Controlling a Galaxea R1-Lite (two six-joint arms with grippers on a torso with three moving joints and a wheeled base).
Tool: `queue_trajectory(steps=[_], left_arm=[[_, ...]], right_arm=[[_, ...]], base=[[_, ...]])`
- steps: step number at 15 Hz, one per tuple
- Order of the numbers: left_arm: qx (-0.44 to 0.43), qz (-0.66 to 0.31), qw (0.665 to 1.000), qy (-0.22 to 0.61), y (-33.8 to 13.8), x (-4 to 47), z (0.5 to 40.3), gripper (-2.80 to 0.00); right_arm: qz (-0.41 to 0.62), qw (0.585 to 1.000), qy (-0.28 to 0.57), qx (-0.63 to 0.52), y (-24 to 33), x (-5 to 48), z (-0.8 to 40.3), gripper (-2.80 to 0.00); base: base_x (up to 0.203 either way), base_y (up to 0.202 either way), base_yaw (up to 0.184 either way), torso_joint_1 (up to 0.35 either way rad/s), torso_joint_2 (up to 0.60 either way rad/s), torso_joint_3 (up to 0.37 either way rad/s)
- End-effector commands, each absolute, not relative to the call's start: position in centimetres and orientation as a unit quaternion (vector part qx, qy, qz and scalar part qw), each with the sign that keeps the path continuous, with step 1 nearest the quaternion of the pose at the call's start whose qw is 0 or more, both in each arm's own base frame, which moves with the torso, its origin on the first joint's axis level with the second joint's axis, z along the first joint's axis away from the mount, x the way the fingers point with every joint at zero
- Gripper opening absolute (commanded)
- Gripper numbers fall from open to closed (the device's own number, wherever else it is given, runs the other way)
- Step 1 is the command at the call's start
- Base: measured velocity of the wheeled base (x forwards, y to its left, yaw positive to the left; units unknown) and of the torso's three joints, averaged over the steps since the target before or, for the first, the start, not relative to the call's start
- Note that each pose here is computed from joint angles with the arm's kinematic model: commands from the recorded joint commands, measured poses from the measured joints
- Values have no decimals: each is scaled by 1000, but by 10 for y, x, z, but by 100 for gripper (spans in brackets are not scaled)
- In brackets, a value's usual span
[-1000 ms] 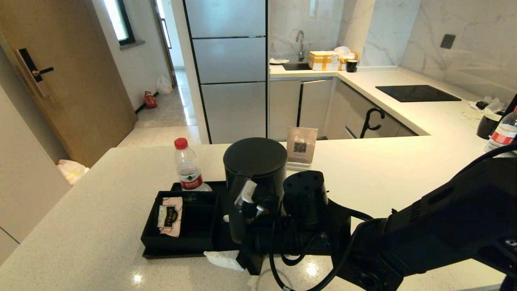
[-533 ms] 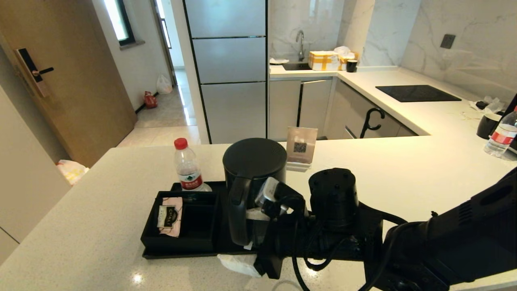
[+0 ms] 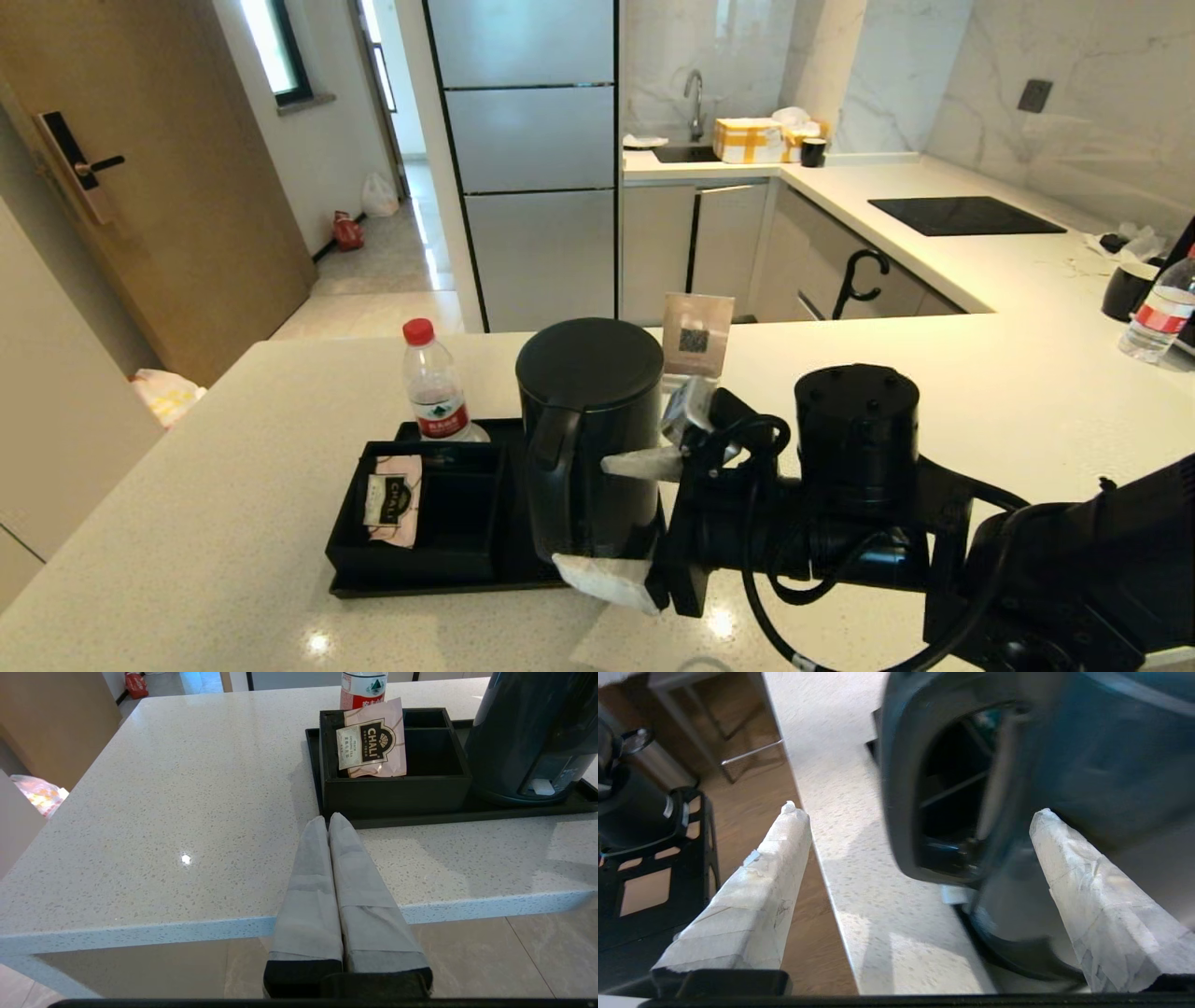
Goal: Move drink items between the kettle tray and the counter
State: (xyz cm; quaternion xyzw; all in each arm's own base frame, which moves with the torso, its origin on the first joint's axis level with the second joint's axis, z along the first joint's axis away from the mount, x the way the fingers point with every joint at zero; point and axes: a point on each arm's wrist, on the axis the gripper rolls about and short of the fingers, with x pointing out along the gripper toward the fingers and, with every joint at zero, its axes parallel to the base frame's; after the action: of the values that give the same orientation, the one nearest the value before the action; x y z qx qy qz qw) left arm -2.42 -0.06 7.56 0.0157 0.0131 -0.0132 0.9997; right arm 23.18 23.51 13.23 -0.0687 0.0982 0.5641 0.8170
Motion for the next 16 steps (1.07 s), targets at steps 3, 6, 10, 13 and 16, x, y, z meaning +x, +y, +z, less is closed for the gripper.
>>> queue_trajectory(steps=[3, 6, 10, 13, 16], left_arm=[[16, -13, 1000, 14, -1, -24, 76, -280], [16, -13, 1000, 14, -1, -24, 76, -280], [16, -13, 1000, 14, -1, -24, 76, -280], [16, -13, 1000, 14, -1, -24, 76, -280], [16, -13, 1000, 14, -1, -24, 76, -280]], right_arm=[[522, 849, 64, -52, 200, 240, 161, 0], [457, 888, 49, -8, 155, 251, 192, 0], [286, 954, 79, 51, 52, 247, 255, 0], [151, 980, 105, 74, -3, 205, 276, 0], [53, 989, 110, 80, -18, 153, 298, -280]], base=[[0, 0, 0, 0, 0, 0], [0, 0, 0, 0, 0, 0], [0, 0, 0, 0, 0, 0], [0, 0, 0, 0, 0, 0], [0, 0, 0, 0, 0, 0]])
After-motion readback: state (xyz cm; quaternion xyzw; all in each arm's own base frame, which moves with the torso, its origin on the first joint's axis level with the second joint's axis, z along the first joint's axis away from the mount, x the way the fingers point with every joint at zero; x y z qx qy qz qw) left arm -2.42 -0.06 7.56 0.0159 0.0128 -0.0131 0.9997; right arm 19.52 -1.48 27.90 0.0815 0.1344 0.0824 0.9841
